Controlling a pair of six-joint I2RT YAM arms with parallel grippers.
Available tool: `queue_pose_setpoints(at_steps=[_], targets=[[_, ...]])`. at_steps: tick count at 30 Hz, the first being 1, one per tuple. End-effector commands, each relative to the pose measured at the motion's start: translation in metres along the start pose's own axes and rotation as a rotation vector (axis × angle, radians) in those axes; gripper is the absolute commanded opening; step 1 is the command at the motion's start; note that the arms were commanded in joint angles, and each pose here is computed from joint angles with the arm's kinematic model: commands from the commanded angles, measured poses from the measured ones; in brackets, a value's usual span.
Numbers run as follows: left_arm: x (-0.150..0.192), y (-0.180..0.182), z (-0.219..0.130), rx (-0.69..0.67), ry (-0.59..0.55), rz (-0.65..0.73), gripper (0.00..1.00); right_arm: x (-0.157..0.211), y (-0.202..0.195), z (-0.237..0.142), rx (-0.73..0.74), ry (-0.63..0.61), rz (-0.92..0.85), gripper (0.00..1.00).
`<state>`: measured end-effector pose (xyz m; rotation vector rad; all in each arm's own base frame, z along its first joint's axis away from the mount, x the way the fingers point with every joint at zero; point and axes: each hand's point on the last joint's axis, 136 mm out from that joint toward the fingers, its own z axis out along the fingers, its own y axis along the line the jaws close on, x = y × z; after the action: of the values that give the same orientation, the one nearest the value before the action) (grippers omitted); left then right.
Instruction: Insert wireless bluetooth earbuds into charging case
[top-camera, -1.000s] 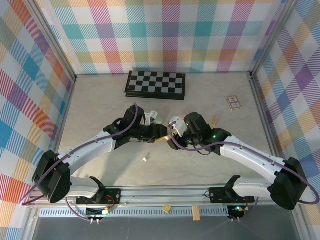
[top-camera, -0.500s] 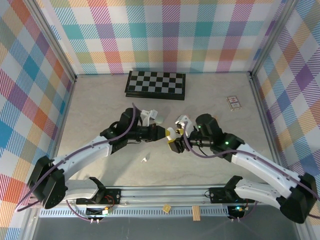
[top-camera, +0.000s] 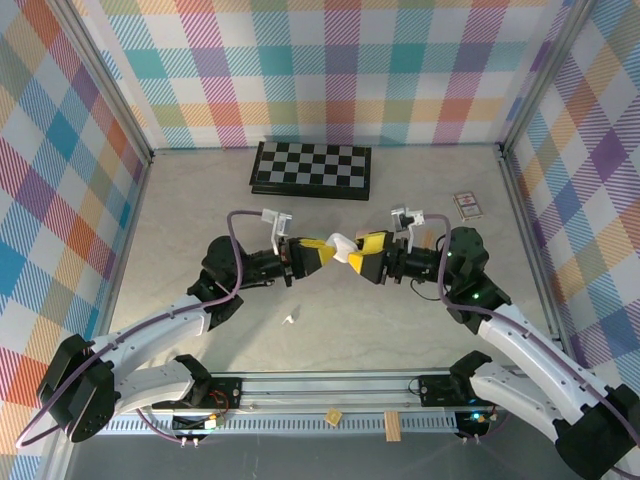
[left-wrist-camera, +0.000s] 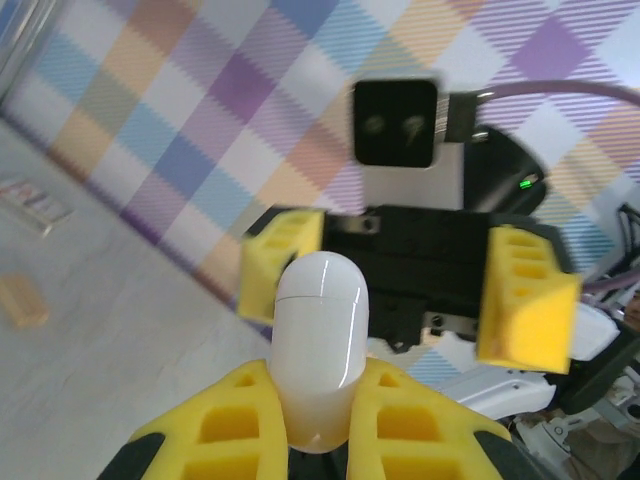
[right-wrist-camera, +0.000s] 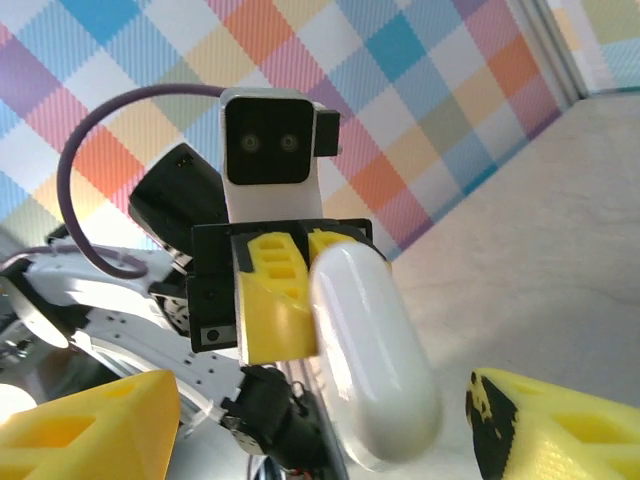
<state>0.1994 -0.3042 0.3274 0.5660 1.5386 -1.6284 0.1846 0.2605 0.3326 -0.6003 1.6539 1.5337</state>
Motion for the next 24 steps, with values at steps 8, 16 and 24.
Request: queue_pose_setpoints(at_steps=[8, 16, 24], targets=[[-0.019, -0.048, -0.003, 0.166, -0.063, 0.107, 0.05, -0.020, 0.026, 0.004, -0.137, -0.041, 0.005, 0.33], [-0.012, -0.047, -0.004, 0.139, -0.032, 0.129, 0.36, -0.016, 0.026, -0.002, -0.071, -0.001, -0.116, 0.12], [0.022, -0.029, -0.019, -0.013, 0.182, 0.341, 0.64, 0.004, 0.028, -0.010, 0.012, 0.230, -0.318, 0.08]])
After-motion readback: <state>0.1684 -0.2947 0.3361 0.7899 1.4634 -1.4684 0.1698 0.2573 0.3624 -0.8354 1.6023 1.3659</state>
